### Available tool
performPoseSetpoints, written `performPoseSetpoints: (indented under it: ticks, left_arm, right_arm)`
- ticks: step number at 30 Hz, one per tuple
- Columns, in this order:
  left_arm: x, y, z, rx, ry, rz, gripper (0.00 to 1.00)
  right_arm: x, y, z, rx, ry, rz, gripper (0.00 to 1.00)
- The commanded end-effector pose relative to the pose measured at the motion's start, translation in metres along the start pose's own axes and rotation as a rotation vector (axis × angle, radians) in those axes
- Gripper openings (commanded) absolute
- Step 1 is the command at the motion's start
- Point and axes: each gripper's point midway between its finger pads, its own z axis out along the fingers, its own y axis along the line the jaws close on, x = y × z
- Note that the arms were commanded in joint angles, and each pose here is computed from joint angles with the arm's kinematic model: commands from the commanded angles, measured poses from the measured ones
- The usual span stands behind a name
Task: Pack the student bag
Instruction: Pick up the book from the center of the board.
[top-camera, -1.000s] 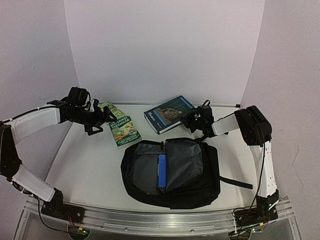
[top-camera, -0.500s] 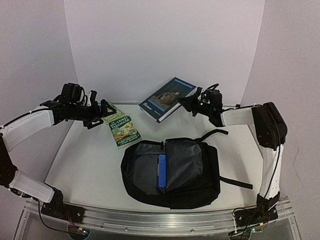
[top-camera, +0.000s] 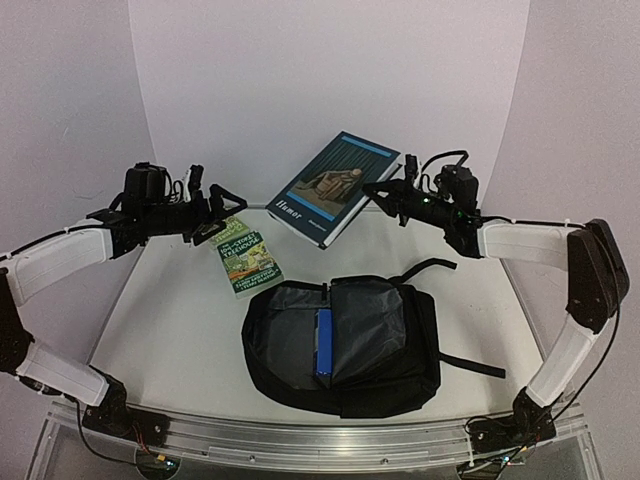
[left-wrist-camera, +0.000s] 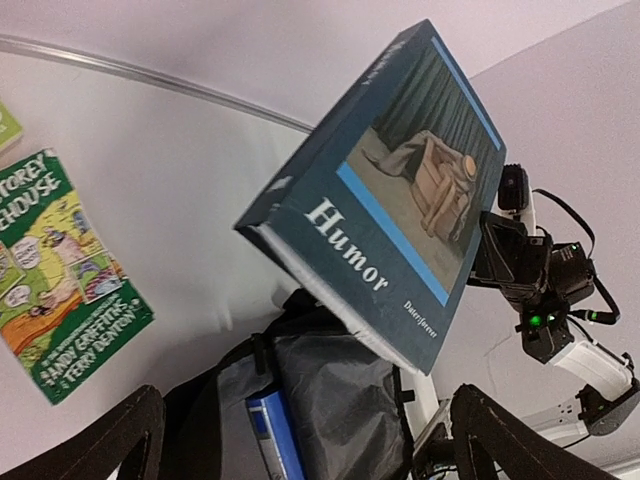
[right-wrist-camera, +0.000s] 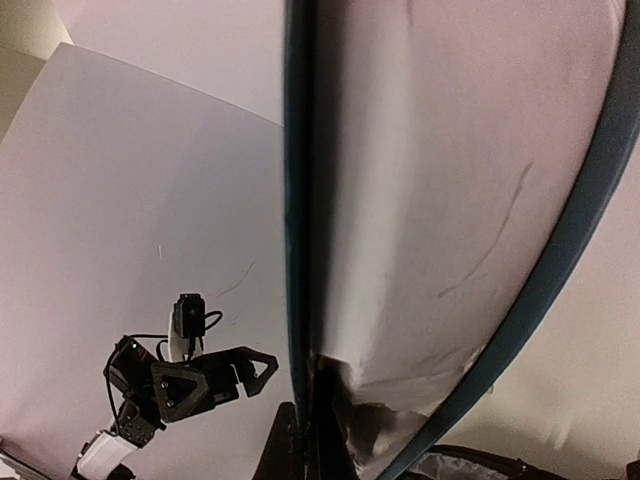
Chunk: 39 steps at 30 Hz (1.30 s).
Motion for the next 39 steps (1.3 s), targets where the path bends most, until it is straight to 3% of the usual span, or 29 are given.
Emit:
performPoseSetpoints:
  ticks: [1, 8, 13, 22, 28, 36, 39]
  left_arm:
    - [-0.011, -0.072, 0.007, 0.182, -0.133, 0.104, 1.00]
    - [-0.019, -0.107, -0.003, 0.295, -0.212, 0.086, 1.00]
    - [-0.015, -0.129, -0.004, 0.384, -0.217, 0.083, 1.00]
    - [-0.020, -0.171, -0.008, 0.547, -0.264, 0.112, 0.96]
    - [-0.023, -0.175, -0.003, 0.583, -0.268, 0.091, 0.79]
    - [-0.023, -0.170, 0.010, 0.579, -0.254, 0.056, 0.85]
    - [-0.025, -0.170, 0.010, 0.575, -0.261, 0.055, 0.82]
  right_arm:
    - [-0.011, 0.084, -0.021, -0.123, -0.146, -0.071, 0.00]
    - [-0.003, 0.146, -0.042, -0.218, -0.281, -0.056, 0.00]
    - [-0.001, 0.171, -0.050, -0.275, -0.310, -0.052, 0.00]
    - [0.007, 0.175, -0.054, -0.309, -0.318, -0.027, 0.00]
    - [0.008, 0.177, -0.061, -0.340, -0.340, -0.010, 0.00]
    - [0.008, 0.185, -0.066, -0.382, -0.341, 0.003, 0.00]
    - [0.008, 0.186, -0.067, -0.382, -0.343, 0.000, 0.00]
